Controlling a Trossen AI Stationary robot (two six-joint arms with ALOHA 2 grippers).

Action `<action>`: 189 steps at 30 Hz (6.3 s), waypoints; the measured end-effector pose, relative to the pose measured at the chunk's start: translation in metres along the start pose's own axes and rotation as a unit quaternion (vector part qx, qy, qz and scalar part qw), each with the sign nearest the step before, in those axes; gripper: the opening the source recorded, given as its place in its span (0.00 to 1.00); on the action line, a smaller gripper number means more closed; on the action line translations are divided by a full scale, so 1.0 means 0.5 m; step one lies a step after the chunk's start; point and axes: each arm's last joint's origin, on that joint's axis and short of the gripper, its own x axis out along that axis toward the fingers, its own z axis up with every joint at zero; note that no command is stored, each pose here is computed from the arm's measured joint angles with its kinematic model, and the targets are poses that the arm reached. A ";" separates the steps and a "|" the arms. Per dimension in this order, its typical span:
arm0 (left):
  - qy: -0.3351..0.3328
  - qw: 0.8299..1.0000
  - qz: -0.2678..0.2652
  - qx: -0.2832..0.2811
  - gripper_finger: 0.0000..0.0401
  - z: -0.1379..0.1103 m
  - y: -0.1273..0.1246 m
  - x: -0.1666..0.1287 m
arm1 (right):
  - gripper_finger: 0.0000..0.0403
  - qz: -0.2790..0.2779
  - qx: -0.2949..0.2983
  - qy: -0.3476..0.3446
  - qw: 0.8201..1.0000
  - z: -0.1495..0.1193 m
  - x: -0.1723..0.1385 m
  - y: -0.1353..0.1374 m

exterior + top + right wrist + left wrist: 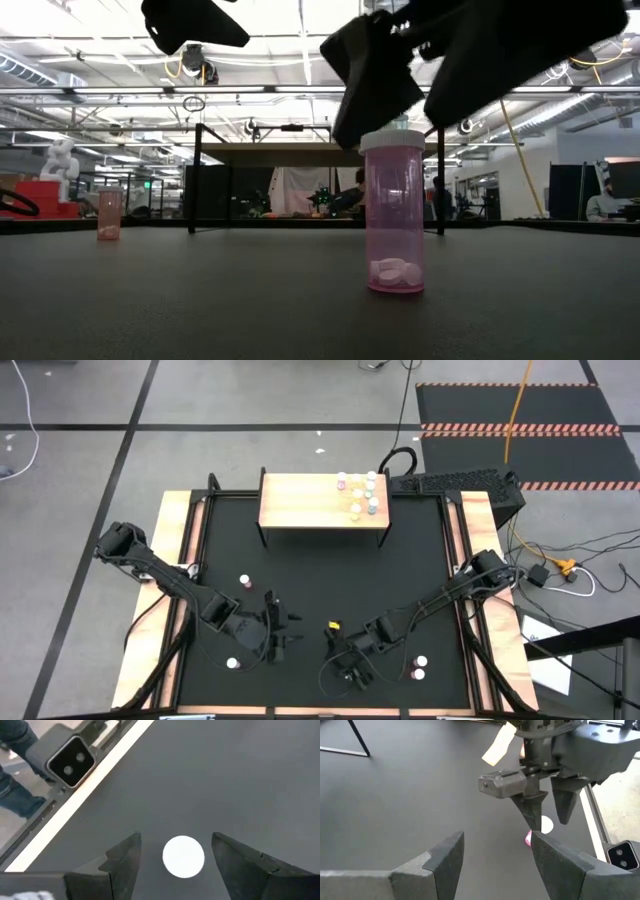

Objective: Pick and place medicine bottles onto shelf by color
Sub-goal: Put the right pink pill bottle on the shelf aligned with the other pink pill bottle, then put the right pink pill bottle on the shelf aligned with the other pink pill bottles

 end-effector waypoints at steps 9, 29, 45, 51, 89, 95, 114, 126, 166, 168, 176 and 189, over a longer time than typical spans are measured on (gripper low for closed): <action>-0.002 1.000 0.004 -0.001 0.57 0.002 0.003 0.001 | 0.58 -0.002 0.003 -0.003 1.000 0.001 -0.002 -0.005; -0.004 1.000 0.008 0.008 0.57 0.002 0.004 0.002 | 0.58 0.007 0.008 0.008 1.000 -0.004 -0.002 -0.014; -0.004 1.000 0.009 0.021 0.57 0.002 0.005 0.002 | 0.56 0.005 0.013 0.002 1.000 -0.015 0.003 -0.020; -0.003 1.000 0.009 0.021 0.57 0.002 0.005 0.002 | 0.42 0.008 0.012 -0.001 1.000 -0.015 0.003 -0.024; 0.003 1.000 0.012 0.023 0.57 0.000 0.006 0.002 | 0.42 0.013 0.052 -0.020 0.998 -0.033 0.004 -0.027; 0.003 1.000 0.012 0.022 0.57 0.000 0.006 0.002 | 0.34 0.011 0.055 -0.016 0.998 -0.035 0.004 -0.027; 0.027 0.998 0.034 0.046 0.57 -0.004 0.025 0.008 | 0.30 -0.097 0.160 -0.030 0.982 -0.008 -0.228 -0.125; 0.003 0.996 0.094 0.010 0.57 0.044 0.115 0.026 | 0.30 -0.263 0.141 -0.037 0.954 0.022 -0.512 -0.364; -0.005 0.988 0.147 -0.038 0.57 0.077 0.209 0.028 | 0.30 -0.262 0.265 0.010 0.928 -0.183 -0.529 -0.648; -0.005 0.988 0.147 -0.036 0.57 0.077 0.209 0.028 | 0.30 -0.256 0.266 0.007 0.929 -0.187 -0.523 -0.647; -0.006 0.988 0.145 -0.044 0.57 0.077 0.207 0.027 | 0.30 -0.253 0.272 0.000 0.929 -0.193 -0.515 -0.649; -0.007 0.988 0.145 -0.052 0.57 0.076 0.207 0.028 | 0.40 -0.256 0.270 -0.004 0.928 -0.194 -0.518 -0.651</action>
